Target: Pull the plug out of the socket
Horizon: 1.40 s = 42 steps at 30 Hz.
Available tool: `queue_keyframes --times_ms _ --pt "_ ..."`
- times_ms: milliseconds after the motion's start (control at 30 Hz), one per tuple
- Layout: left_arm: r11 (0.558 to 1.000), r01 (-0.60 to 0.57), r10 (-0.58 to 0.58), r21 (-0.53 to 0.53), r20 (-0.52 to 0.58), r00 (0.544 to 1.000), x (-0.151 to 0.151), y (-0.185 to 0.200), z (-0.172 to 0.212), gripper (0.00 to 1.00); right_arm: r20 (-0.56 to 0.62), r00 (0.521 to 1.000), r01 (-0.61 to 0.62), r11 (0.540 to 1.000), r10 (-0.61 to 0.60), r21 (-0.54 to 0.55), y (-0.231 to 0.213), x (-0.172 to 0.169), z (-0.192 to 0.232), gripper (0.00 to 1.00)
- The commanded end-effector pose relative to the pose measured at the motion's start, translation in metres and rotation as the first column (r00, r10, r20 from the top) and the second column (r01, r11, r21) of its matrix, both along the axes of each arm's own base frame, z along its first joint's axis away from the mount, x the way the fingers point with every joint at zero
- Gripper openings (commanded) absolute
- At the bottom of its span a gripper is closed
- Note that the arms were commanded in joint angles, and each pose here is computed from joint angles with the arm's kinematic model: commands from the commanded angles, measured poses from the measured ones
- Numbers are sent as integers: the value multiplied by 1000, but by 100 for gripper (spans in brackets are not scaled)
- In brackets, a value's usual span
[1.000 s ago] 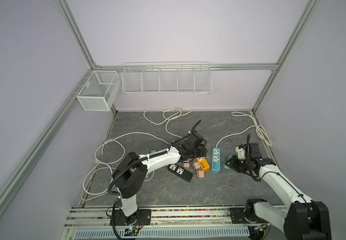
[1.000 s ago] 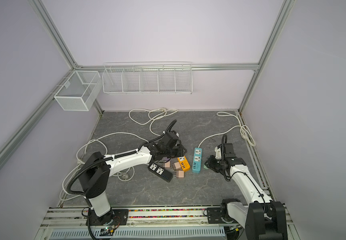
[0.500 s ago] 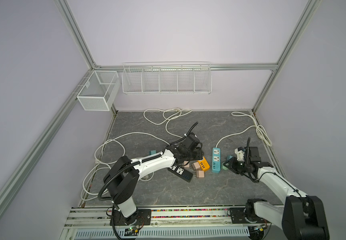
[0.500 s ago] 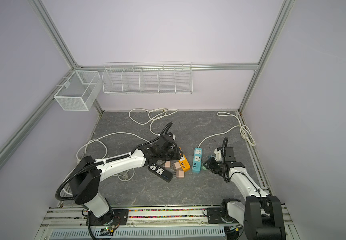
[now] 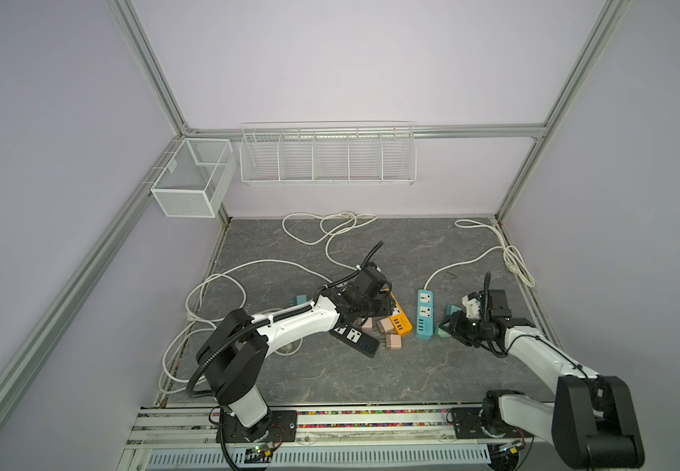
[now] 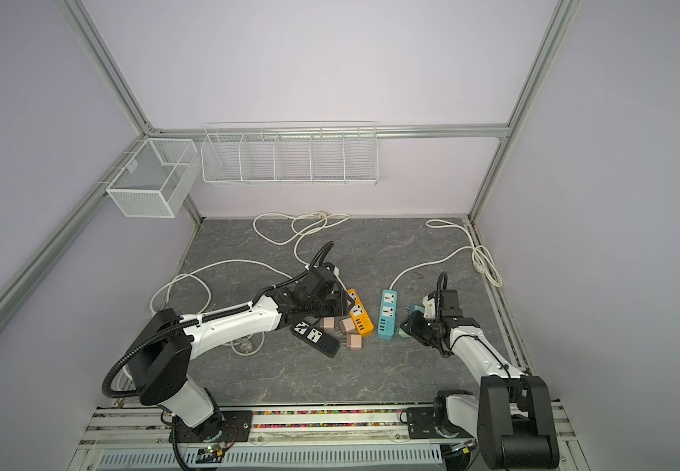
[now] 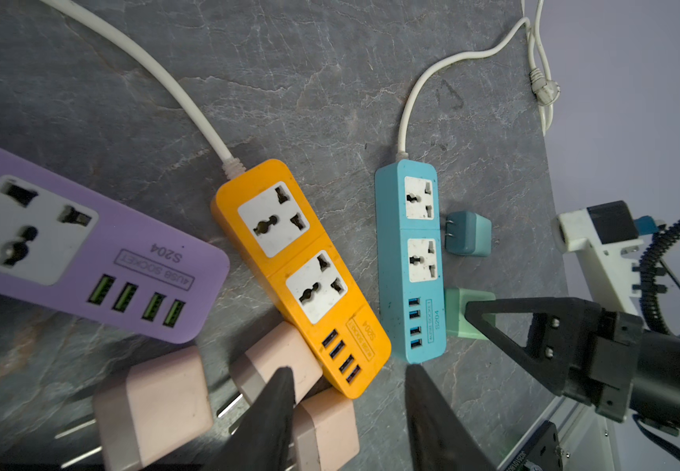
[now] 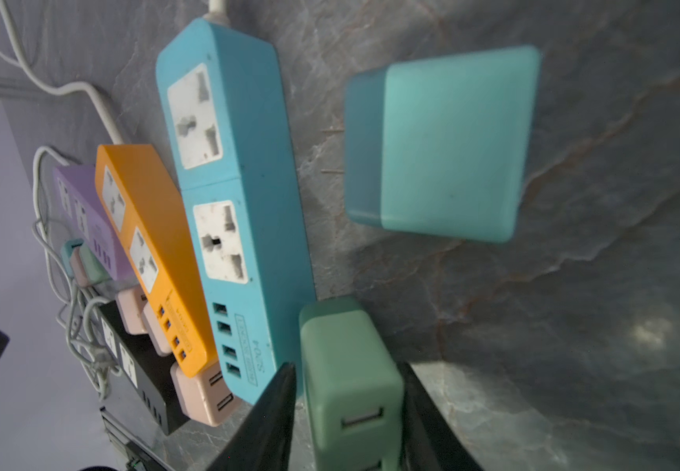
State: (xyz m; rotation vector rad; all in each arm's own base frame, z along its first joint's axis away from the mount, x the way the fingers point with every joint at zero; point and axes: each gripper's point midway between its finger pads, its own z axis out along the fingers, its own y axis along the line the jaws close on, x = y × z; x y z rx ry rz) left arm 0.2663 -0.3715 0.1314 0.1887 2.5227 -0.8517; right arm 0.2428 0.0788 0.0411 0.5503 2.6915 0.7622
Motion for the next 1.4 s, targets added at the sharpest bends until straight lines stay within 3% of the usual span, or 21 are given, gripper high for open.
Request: queue_keyframes --times_ms 0,200,300,400,433,467,533,633,700,767,833,900,1033,1167,1233,1367 --pt "1000 -15 16 -24 42 999 6 7 18 46 -18 1000 18 999 -19 -46 -9 -2 5 54" --pt "996 -83 84 -23 84 993 17 37 40 47 -7 1000 23 987 -24 -158 -26 -1 30 70" --pt "979 -197 188 58 133 973 28 77 49 52 46 998 49 967 -38 -250 -42 7 53 80" --pt "940 -307 265 151 250 931 39 129 67 65 132 987 131 922 -88 -365 -66 20 78 96" --pt "920 -352 296 171 283 912 43 148 72 71 165 981 157 904 -98 -397 -73 26 85 97" --pt "896 -401 331 190 317 889 48 171 76 79 200 973 193 880 -115 -434 -83 33 91 90" --pt "834 -509 423 211 345 837 58 220 79 87 263 954 263 824 -145 -502 -101 46 100 89" --pt "684 -687 580 245 387 716 67 305 74 98 358 920 355 727 -160 -588 -126 65 100 89" --pt "553 -790 681 265 402 612 68 365 63 100 400 903 396 662 -156 -636 -140 75 91 89" --pt "462 -842 728 279 422 540 68 408 49 100 426 892 423 612 -150 -668 -150 84 83 89" --pt "365 -876 733 315 483 479 64 439 39 100 447 884 434 591 -135 -680 -153 93 73 89" --pt "314 -886 684 342 565 461 64 454 32 100 474 876 430 599 -95 -675 -150 105 63 89" --pt "344 -890 602 299 657 454 74 453 15 100 500 865 422 597 -39 -682 -148 123 52 89" --pt "455 -865 509 212 735 448 93 437 8 100 577 811 395 643 91 -656 -131 147 60 89" --pt "492 -846 496 206 732 467 103 430 9 100 589 802 387 666 98 -638 -128 154 61 89" --pt "595 -791 459 143 748 480 119 410 11 100 659 714 309 738 237 -600 -97 155 59 89"
